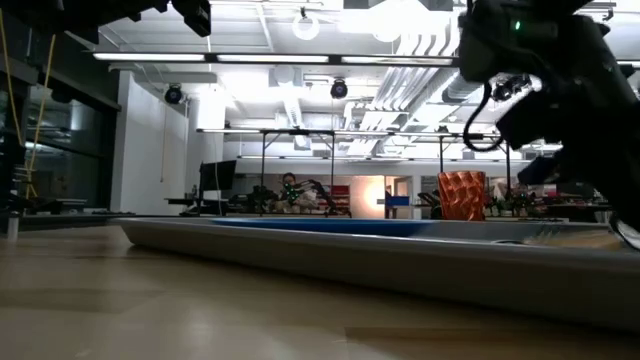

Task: Pick and place plate/cup/fork/spoon on tray
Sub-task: Put the yellow spoon on the right side of the gray serving tray

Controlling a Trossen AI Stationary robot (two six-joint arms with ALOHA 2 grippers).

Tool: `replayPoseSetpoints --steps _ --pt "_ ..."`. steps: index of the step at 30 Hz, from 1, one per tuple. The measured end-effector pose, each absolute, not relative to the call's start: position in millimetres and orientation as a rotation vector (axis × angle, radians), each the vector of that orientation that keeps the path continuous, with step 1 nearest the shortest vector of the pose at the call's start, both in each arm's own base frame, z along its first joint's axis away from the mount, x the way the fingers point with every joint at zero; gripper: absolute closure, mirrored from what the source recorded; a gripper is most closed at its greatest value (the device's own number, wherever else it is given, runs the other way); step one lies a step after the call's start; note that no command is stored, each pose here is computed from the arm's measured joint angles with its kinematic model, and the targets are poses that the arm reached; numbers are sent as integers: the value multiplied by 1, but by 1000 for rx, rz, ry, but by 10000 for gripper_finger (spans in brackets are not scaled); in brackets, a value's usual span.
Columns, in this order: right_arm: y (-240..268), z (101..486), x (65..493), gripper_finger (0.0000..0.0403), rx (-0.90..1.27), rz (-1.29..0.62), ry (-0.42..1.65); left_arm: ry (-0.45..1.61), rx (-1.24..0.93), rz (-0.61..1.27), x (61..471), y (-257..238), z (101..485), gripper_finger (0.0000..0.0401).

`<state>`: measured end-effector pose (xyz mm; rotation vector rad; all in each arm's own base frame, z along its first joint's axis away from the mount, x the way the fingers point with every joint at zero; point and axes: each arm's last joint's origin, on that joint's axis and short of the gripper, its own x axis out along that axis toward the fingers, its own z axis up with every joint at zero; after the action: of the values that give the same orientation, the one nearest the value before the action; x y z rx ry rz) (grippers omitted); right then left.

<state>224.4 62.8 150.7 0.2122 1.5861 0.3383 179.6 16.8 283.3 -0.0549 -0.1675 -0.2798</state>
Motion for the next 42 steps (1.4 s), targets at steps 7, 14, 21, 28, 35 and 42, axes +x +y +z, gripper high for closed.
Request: replayPoseSetpoints --steps 7,14,21,28,35,42 --pt "64 139 228 402 148 436 1614 -167 -55 -280 180 17 283 277" --pt "64 139 228 402 166 405 1616 -161 -57 -280 180 17 283 277" --pt "64 140 229 402 263 298 1642 -147 -61 -279 180 17 281 277" --pt "65 150 239 393 267 224 1612 -146 -62 -279 180 17 281 277" --pt "65 153 240 324 302 129 1634 -146 -62 -279 180 17 281 277" --pt "64 154 235 275 269 159 1684 -145 -62 -279 180 17 281 277"
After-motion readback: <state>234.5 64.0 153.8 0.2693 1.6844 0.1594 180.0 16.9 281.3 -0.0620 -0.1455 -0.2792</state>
